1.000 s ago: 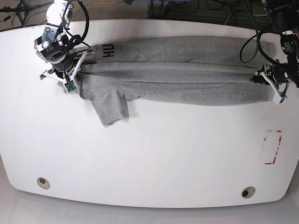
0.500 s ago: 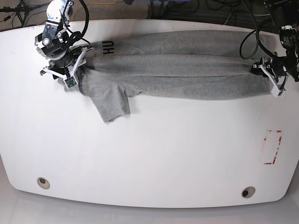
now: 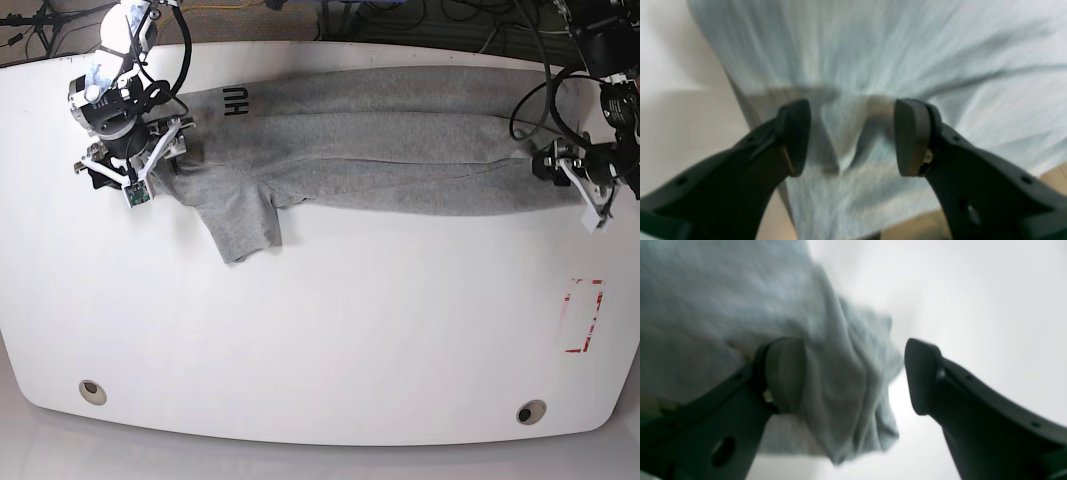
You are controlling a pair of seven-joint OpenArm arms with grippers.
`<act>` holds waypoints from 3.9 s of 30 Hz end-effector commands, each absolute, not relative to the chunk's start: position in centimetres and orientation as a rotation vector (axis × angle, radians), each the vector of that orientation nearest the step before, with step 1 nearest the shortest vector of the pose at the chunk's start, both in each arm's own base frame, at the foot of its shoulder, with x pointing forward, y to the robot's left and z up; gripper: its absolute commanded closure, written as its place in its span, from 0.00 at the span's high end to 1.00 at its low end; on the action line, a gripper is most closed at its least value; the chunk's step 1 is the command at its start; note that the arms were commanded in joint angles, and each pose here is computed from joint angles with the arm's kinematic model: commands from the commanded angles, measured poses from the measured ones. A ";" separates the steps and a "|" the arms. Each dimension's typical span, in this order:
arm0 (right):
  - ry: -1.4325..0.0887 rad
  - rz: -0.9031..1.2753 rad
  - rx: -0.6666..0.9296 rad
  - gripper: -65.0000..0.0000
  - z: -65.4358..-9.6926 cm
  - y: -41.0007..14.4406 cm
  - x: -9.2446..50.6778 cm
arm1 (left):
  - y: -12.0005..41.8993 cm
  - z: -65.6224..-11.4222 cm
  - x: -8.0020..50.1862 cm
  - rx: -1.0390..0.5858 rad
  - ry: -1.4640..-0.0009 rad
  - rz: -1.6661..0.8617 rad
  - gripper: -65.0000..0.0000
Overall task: Fold the T-shirt properly
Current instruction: 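Lay the folded hem down beside the collar with both grippers, then open the right gripper and release the folded hem, then move the right gripper to the shirt strip's end and grasp it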
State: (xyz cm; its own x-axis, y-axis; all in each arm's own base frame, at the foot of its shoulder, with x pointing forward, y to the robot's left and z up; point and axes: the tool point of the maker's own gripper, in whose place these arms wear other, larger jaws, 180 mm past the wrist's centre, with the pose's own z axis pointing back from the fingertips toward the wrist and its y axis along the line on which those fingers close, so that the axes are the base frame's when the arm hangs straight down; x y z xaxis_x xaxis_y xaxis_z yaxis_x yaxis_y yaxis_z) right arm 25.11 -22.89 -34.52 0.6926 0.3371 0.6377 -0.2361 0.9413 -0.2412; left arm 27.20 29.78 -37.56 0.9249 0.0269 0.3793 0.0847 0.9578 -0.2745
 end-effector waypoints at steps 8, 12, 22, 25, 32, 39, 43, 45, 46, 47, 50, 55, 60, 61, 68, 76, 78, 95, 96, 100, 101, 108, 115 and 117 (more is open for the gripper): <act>-0.872 0.271 -0.165 0.68 -31.2 -23.0 28.5 | 28.3 -34.6 30.2 -0.373 -0.516 -0.046 0.57; -0.880 0.258 -0.159 0.66 -31.1 -23.0 28.7 | 28.2 -35.0 29.9 -0.378 -0.507 -0.041 0.57; -0.819 0.217 -0.078 0.02 -33.8 -20.7 26.4 | 27.0 -39.0 25.1 -0.408 -0.382 -0.011 0.30; -0.758 0.211 -0.059 0.05 -35.7 -20.6 24.9 | 27.0 -40.2 23.2 -0.409 -0.335 0.001 0.20; -0.688 0.189 -0.015 0.08 -38.9 -20.7 23.0 | 28.8 -41.0 21.3 -0.367 -0.321 0.019 0.19; -0.664 0.182 0.020 0.08 -41.9 -22.2 22.7 | 27.5 -41.2 22.4 -0.379 -0.355 -0.014 0.19; -0.664 0.181 0.024 0.08 -42.6 -23.1 22.9 | 26.5 -40.9 24.6 -0.400 -0.374 -0.042 0.20; -0.675 0.176 0.029 0.08 -42.8 -23.2 23.3 | 26.4 -41.1 25.4 -0.399 -0.368 -0.045 0.20; -0.679 0.170 0.030 0.08 -42.8 -23.3 23.4 | 26.4 -41.3 25.8 -0.394 -0.362 -0.047 0.20; -0.678 0.158 0.020 0.08 -42.9 -24.1 23.3 | 26.4 -41.4 26.3 -0.388 -0.359 -0.049 0.20; -0.687 0.128 -0.007 0.08 -42.6 -25.9 23.8 | 26.8 -41.7 27.5 -0.356 -0.342 -0.062 0.21; -0.690 0.119 -0.029 0.08 -42.3 -27.5 24.4 | 26.0 -41.9 29.2 -0.342 -0.332 -0.081 0.34; -0.704 0.118 -0.043 0.08 -41.7 -27.9 24.8 | 26.2 -41.6 29.8 -0.332 -0.343 -0.086 0.42; -0.720 0.122 -0.051 0.09 -41.2 -28.0 25.3 | 26.1 -41.5 29.9 -0.337 -0.344 -0.086 0.43; -0.797 0.160 -0.119 0.27 -37.0 -28.3 27.6 | 24.9 -39.3 32.3 -0.409 -0.422 -0.079 0.43; -0.857 0.171 -0.171 0.80 -32.9 -27.9 30.2 | 23.8 -37.0 34.2 -0.487 -0.488 -0.078 0.43; -0.869 0.182 -0.170 0.85 -32.3 -27.5 31.2 | 23.5 -36.5 34.6 -0.502 -0.495 -0.082 0.43; -0.828 0.243 0.113 0.83 -35.8 -18.2 38.0 | 23.8 -33.8 35.2 -0.592 -0.552 -0.078 0.43; -0.831 0.239 0.126 0.83 -35.9 -17.9 38.3 | 23.9 -33.8 35.2 -0.587 -0.553 -0.078 0.43; -0.836 0.240 0.183 0.83 -37.0 -16.5 39.1 | 25.3 -33.4 35.3 -0.558 -0.572 -0.071 0.43; -0.843 0.252 0.194 0.83 -36.9 -16.0 39.6 | 25.5 -33.4 35.2 -0.552 -0.572 -0.070 0.43; -0.829 0.274 0.274 0.83 -39.5 -13.9 40.1 | 26.3 -33.6 34.7 -0.534 -0.567 -0.062 0.43; -0.808 0.253 0.306 0.83 -41.1 -13.9 40.0 | 26.6 -34.1 34.1 -0.528 -0.552 -0.058 0.42; -0.807 0.253 0.297 0.82 -41.1 -14.4 40.0 | 26.6 -34.2 34.1 -0.528 -0.551 -0.058 0.42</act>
State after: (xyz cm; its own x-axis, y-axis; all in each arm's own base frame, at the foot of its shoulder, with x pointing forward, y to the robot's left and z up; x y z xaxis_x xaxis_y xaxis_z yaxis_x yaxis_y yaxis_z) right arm 39.31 -13.71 -41.83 0.6765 0.0951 0.7303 -0.3331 0.9239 0.1882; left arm 32.91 25.93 -35.95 0.8845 0.0808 0.4595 0.1691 0.8624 -0.4771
